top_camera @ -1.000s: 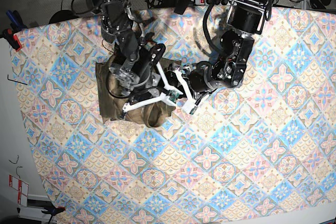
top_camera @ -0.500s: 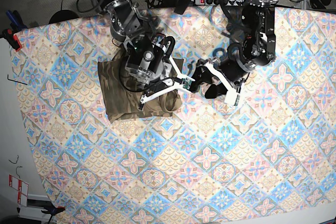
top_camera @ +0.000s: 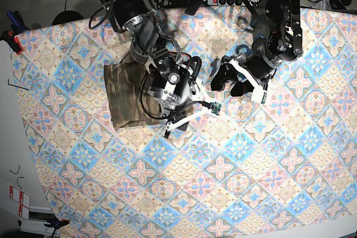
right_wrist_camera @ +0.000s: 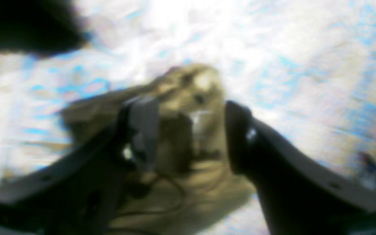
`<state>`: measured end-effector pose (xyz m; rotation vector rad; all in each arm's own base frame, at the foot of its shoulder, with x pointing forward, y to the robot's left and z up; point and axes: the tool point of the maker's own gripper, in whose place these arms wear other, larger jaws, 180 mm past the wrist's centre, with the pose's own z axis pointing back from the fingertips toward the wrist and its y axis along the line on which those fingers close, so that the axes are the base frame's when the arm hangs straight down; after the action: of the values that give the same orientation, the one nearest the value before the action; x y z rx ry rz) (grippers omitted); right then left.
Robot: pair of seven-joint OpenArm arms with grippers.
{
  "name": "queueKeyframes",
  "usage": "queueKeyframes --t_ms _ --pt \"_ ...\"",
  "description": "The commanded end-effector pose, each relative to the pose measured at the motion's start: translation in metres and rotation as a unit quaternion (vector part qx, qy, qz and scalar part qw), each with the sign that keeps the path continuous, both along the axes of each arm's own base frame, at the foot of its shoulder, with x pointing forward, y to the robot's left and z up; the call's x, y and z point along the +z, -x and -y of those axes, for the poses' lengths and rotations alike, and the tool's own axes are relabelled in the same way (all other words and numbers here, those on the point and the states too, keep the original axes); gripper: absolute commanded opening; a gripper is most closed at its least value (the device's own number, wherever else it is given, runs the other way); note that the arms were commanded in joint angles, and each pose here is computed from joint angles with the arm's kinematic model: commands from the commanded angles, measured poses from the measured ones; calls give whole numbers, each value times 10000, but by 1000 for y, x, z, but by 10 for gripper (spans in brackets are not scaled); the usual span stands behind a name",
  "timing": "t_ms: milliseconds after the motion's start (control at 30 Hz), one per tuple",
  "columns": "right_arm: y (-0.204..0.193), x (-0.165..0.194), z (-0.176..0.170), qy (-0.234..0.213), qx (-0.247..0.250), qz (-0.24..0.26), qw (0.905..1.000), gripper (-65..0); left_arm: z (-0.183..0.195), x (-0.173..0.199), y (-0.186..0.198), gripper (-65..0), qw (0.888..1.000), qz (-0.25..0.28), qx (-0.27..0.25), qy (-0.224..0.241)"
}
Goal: Fold the T-shirt properly
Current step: 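Fold the hem end over onto the stack with the right gripper, then press and tuck the folded bundle edges with both grippers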
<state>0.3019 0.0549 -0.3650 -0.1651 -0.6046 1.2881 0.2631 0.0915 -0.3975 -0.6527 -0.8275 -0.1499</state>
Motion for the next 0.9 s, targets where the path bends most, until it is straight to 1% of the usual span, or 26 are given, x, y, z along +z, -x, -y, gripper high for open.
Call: queueKeyframes --t_ms 0,67,133,233,333,433,467,533,600,633,667,700,767,800,833,867 --pt "-5 19 -18 -278 144 220 9993 -303 0 13 -8 -245 9997 243 20 101" --pt "-8 32 -20 -356 160 413 9984 -314 2 14 -8 -246 9996 249 -3 99" --pt "-13 48 -16 -482 72 632 9968 -346 4 22 -8 -247 9993 353 -112 -1" --pt "-31 63 19 -480 -531 885 9935 -418 18 44 -2 -247 9957 606 -652 -270" --pt "-40 56 62 -282 -1204 863 9886 -509 38 72 4 -247 9858 1023 -1245 -476" --pt "-46 52 103 -84 -1806 866 9797 -586 58 83 10 -248 9755 1195 -1756 -570" --pt "-47 50 117 -22 -2002 843 9761 -608 69 81 13 -248 9710 1163 -1998 -616" --pt "-47 46 139 41 -2329 795 9692 -621 85 78 19 -249 9623 1093 -2388 -703" --pt "-47 44 154 98 -2491 771 9654 -620 100 76 25 -253 9535 1055 -2725 -742" --pt "-47 43 160 145 -2525 782 9643 -620 109 77 28 -268 9484 1074 -2890 -745" --pt "-47 43 166 189 -2563 788 9632 -620 119 78 32 -305 9413 1111 -3101 -746" --pt "-48 43 169 219 -2574 807 9627 -620 128 77 35 -357 9342 1153 -3282 -788" --pt "-49 43 173 277 -2578 817 9623 -620 141 67 40 -490 9233 1102 -3561 -924" --pt "-48 40 174 306 -2574 778 9627 -620 149 58 42 -559 9201 1008 -3663 -955" --pt "-47 36 174 322 -2562 716 9634 -620 155 51 42 -612 9177 935 -3731 -999" --pt "-46 29 174 350 -2554 618 9642 -620 159 39 43 -650 9155 805 -3794 -1065"
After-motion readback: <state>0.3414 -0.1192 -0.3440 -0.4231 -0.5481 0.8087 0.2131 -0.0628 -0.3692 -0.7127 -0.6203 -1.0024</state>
